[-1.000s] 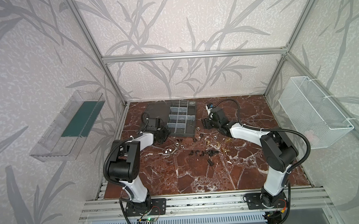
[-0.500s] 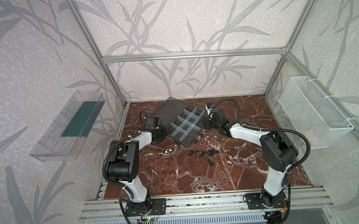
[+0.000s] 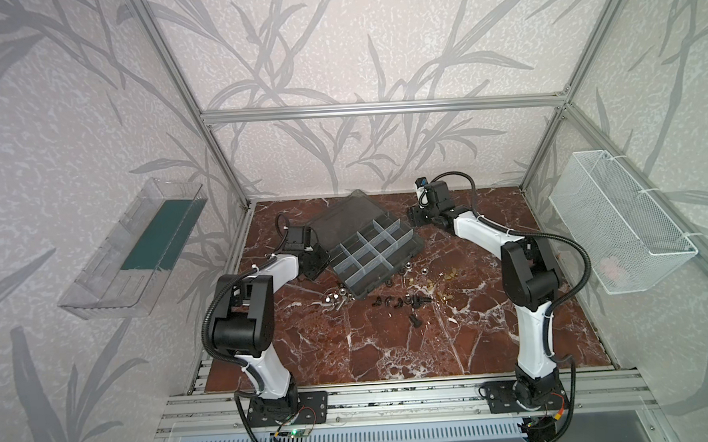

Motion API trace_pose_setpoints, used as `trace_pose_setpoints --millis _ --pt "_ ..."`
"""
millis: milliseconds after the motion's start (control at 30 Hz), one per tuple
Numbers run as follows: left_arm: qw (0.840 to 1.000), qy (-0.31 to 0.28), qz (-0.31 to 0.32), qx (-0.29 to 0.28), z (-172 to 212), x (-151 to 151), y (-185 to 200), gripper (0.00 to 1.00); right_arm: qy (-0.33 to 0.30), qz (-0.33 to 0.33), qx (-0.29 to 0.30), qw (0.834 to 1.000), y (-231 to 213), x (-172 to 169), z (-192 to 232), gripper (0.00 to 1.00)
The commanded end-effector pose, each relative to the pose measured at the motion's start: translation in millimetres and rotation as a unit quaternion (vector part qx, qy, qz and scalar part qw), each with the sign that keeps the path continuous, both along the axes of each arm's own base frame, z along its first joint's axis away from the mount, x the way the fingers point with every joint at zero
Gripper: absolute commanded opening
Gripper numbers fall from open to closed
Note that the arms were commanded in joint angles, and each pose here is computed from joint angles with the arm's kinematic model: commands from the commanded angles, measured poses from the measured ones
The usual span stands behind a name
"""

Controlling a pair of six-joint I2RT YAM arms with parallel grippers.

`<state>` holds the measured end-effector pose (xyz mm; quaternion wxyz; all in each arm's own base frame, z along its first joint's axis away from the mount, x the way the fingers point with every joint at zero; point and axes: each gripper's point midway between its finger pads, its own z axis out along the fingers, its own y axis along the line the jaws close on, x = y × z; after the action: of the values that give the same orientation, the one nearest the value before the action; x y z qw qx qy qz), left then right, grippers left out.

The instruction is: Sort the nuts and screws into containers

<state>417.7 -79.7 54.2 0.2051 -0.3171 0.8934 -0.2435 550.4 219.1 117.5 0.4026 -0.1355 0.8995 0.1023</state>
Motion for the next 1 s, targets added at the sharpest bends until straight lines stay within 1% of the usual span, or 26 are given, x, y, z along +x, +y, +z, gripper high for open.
trace_pose_setpoints --millis 0,67,167,267,500,667,800,967 --pt "1.000 0.018 -0.018 0.014 -5.5 -2.8 2.5 0.05 0.079 0.047 -0.031 0.995 7.4 -26.7 -42.4 0.62" --pt "1.000 0.016 -0.019 0.015 -3.7 -1.2 3.1 0.05 0.084 0.049 -0.029 0.995 6.1 -32.3 -46.8 0.61" --pt "1.000 0.013 -0.019 0.011 -1.8 1.3 2.6 0.04 0.075 0.055 -0.017 0.995 5.8 -40.0 -41.4 0.60" --pt "1.000 0.009 -0.021 0.011 0.0 4.5 2.7 0.01 0.059 0.052 -0.009 0.997 1.1 -46.6 -27.2 0.60" --pt "1.000 0.001 -0.023 0.014 4.7 9.8 2.9 0.00 0.049 0.049 0.013 0.998 -9.6 -67.9 2.0 0.60" --pt "1.000 -0.009 -0.026 0.014 9.8 15.7 2.2 0.00 0.058 0.049 0.014 0.997 -14.8 -84.5 0.7 0.59" --pt "0.999 -0.011 -0.031 0.020 13.0 19.3 2.6 0.00 0.080 0.052 0.007 0.995 -15.7 -89.7 -17.6 0.55" --pt "0.999 -0.013 -0.039 0.025 14.3 21.1 2.3 0.00 0.104 0.060 0.001 0.993 -10.9 -83.7 -33.5 0.43"
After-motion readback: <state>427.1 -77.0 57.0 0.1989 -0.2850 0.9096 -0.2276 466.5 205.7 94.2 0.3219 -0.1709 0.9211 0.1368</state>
